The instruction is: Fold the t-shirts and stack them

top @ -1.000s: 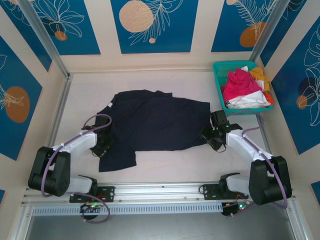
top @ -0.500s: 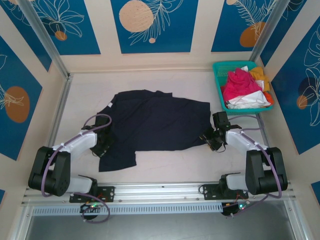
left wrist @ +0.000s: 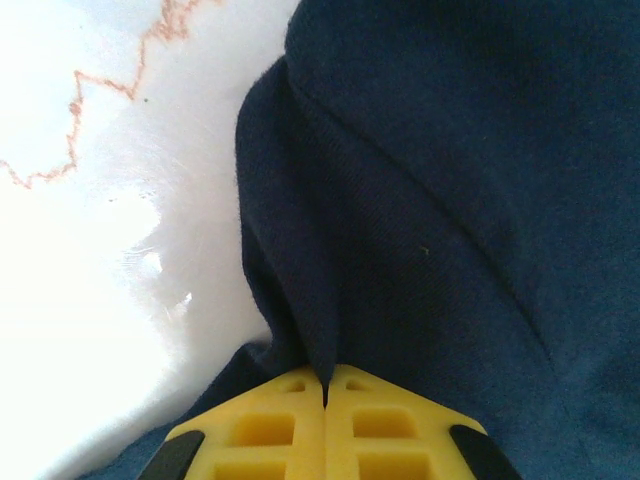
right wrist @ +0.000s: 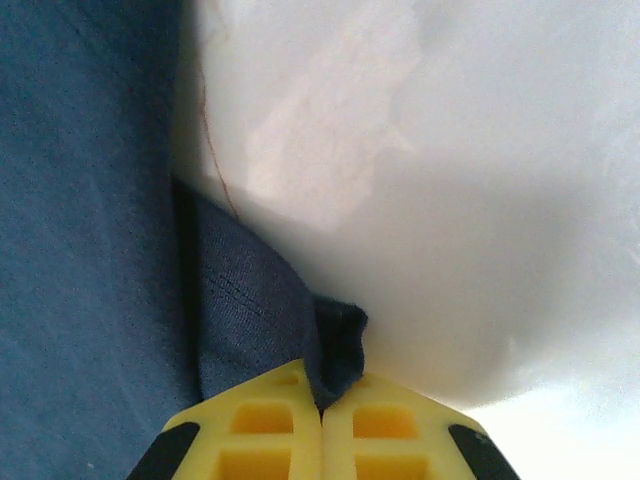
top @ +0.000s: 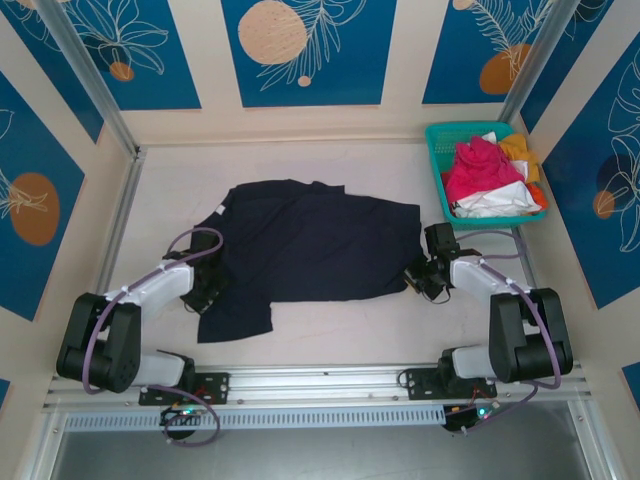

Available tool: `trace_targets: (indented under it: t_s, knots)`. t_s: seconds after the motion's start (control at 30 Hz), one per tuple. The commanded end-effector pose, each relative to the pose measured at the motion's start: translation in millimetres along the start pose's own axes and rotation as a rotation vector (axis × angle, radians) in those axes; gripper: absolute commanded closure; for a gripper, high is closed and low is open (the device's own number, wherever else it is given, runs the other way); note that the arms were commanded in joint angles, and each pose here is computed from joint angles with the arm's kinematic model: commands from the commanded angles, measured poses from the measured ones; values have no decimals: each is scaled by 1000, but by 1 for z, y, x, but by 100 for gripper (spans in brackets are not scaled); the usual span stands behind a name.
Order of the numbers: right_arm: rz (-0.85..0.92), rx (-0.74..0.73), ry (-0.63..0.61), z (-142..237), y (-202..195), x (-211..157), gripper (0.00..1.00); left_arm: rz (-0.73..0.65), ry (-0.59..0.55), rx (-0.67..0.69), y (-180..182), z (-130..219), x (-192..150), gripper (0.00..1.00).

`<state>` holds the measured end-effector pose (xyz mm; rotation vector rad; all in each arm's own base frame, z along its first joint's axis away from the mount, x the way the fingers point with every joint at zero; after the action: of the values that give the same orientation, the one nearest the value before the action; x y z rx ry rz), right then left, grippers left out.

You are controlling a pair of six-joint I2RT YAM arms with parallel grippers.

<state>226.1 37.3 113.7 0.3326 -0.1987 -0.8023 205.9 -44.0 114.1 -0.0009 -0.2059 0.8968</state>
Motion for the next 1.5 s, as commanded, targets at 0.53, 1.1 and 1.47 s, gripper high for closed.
trace_targets:
  t_s: [0.53,1.1,1.47]
  knots:
    - [112,168,-444,121,-20,-20,100,-15,-159,-20,35,56,10,100]
    - [375,155,-313,55,158,87,100,-111,-218,-113,-111,47,98,100]
    - [491,481,-556,142,317,170,100,-117,-454,-413,-244,152,218,100]
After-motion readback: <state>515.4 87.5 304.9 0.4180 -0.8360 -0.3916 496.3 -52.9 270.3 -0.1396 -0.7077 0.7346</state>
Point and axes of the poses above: each hand's point on the last joint's axis, 136 mm out from that joint toward the fingers, its own z axis back along the fingers, its own y axis along the line the jaws close on, x = y × z, the point moved 10 cm from there along z, back along the fingers
